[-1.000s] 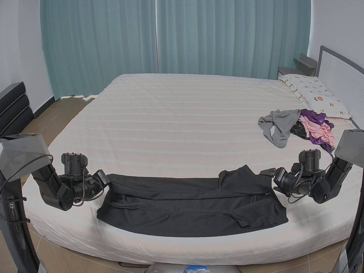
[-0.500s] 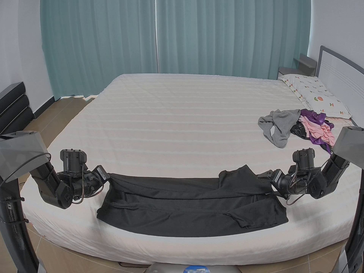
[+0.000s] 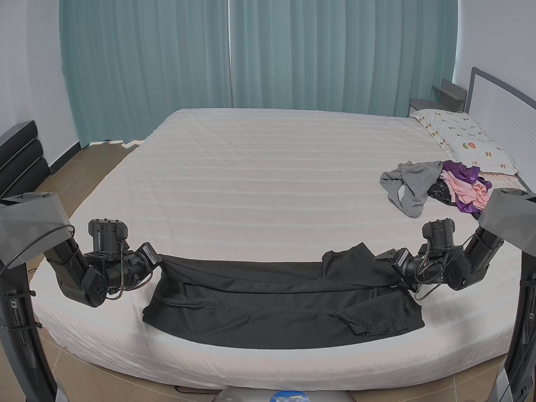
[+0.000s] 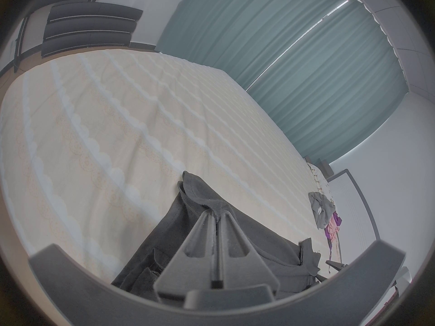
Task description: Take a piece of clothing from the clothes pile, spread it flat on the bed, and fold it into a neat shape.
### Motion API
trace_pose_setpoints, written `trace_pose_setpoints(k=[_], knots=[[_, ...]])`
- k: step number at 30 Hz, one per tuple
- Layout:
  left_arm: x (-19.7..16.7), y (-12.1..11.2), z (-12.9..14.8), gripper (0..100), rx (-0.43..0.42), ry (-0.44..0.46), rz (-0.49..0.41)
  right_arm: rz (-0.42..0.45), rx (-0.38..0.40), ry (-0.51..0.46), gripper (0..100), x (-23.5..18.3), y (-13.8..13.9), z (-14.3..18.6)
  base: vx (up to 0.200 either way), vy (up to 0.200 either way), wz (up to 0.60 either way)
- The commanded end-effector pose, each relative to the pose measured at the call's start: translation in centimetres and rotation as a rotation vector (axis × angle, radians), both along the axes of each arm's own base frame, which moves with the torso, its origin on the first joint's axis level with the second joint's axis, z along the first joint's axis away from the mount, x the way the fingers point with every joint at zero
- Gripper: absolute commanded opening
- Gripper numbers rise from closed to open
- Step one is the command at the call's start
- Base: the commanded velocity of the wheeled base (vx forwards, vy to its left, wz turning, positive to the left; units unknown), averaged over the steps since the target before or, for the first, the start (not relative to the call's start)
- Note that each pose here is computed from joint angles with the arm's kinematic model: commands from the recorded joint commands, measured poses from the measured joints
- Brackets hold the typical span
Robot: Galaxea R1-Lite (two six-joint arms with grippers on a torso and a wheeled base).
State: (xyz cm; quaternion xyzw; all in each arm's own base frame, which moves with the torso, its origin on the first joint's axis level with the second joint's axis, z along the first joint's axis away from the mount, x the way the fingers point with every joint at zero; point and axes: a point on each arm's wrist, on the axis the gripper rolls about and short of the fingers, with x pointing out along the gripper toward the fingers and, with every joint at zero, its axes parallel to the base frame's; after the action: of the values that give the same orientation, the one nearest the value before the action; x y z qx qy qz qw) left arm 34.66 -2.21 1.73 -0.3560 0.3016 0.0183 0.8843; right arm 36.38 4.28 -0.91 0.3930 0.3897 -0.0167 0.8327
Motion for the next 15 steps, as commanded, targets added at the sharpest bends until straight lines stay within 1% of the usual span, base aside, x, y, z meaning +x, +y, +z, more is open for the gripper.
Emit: trace_pose_setpoints(k=[1, 7, 10, 15], knots=[[0.0, 0.0, 0.0, 0, 0.0, 0.0, 0.001, -0.001, 0.002, 0.012, 0, 0.4, 0.1, -0.7, 0.0, 0.0, 0.0], [0.0, 0.0, 0.0, 0, 0.0, 0.0, 0.001, -0.024, -0.021, 0.015, 0, 0.3, 0.1, -0.5, 0.0, 0.0, 0.0], [0.0, 0.0, -0.1, 0, 0.0, 0.002, 0.002, -0.03, -0.02, 0.008, 0, 0.3, 0.0, -0.2, 0.0, 0.0, 0.0], [0.4, 0.1, 0.4, 0, -0.001, -0.02, 0.004, -0.036, -0.015, -0.026, 0, 0.5, -0.1, 1.0, 0.0, 0.0, 0.0]])
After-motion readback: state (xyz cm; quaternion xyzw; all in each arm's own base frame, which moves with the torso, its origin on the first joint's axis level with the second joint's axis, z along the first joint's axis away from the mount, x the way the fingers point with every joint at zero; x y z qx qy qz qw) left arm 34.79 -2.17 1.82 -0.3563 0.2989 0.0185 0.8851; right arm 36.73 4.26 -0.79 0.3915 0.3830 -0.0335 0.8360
